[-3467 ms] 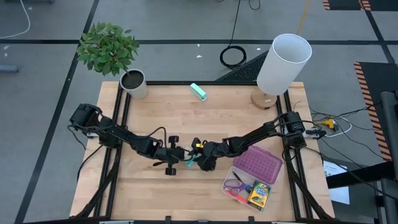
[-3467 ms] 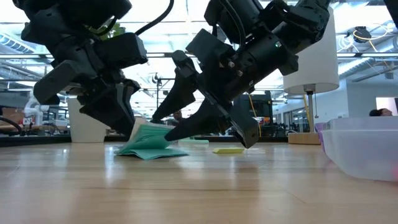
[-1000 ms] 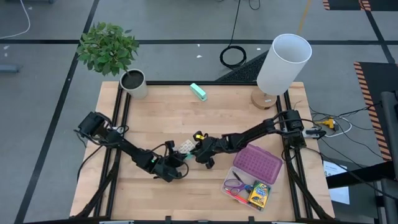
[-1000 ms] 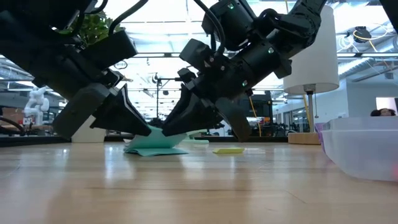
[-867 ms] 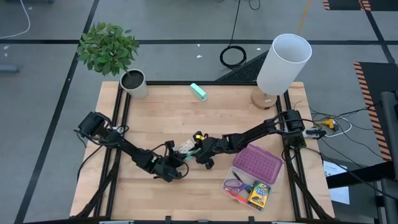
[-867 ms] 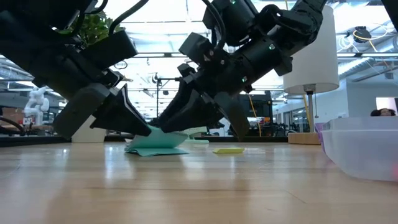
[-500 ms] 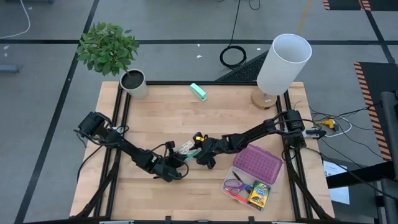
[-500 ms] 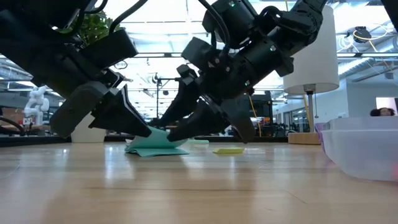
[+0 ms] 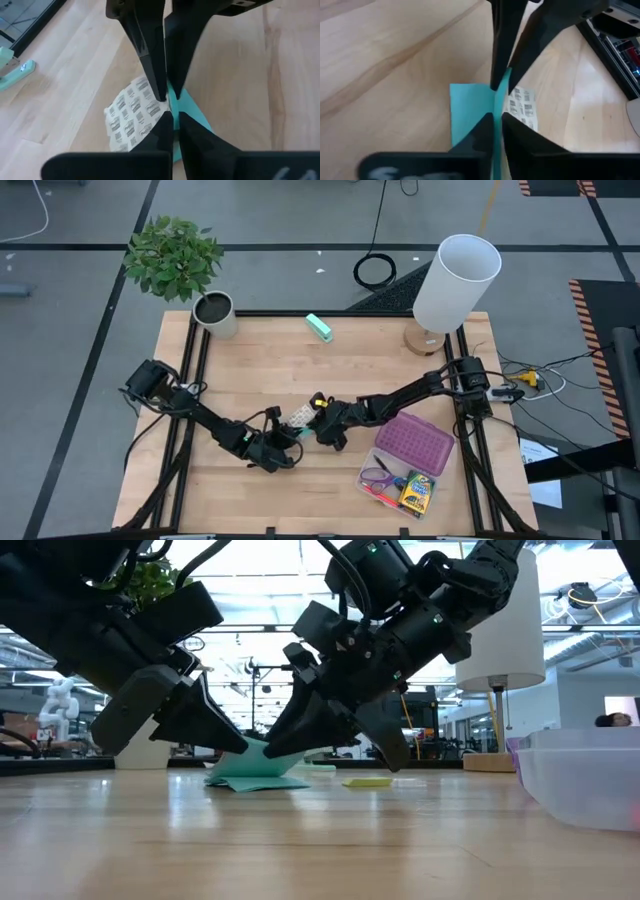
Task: Pack school essentials
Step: Put the blue sticky notes into the violet supply box
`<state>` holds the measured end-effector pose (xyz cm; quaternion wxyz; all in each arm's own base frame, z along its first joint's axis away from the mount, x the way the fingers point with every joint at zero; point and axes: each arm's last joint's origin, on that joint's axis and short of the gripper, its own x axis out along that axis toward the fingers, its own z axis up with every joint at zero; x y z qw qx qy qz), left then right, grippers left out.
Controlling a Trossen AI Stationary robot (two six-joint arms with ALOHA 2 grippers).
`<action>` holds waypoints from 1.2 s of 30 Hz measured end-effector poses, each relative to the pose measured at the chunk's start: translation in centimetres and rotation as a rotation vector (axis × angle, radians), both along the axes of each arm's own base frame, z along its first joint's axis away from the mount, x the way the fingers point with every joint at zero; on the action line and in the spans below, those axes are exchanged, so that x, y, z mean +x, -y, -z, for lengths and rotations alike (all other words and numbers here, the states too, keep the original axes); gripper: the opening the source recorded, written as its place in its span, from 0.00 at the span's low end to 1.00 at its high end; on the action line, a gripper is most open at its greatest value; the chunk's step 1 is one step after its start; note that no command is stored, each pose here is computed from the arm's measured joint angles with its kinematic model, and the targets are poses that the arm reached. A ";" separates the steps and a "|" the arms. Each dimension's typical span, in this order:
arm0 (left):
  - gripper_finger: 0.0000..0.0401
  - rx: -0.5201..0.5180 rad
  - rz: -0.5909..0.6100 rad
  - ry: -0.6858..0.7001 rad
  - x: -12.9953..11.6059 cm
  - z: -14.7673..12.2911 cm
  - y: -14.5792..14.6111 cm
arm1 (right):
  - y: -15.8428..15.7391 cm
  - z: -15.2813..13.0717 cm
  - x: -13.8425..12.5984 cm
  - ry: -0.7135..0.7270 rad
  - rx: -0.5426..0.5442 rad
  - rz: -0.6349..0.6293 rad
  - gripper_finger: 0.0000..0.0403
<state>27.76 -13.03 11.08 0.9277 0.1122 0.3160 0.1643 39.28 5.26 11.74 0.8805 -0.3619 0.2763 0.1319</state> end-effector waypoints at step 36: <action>0.59 -0.149 -0.140 0.304 -0.6 -3.7 1.5 | -8.0 -20.2 -18.1 0.257 -0.220 0.304 0.02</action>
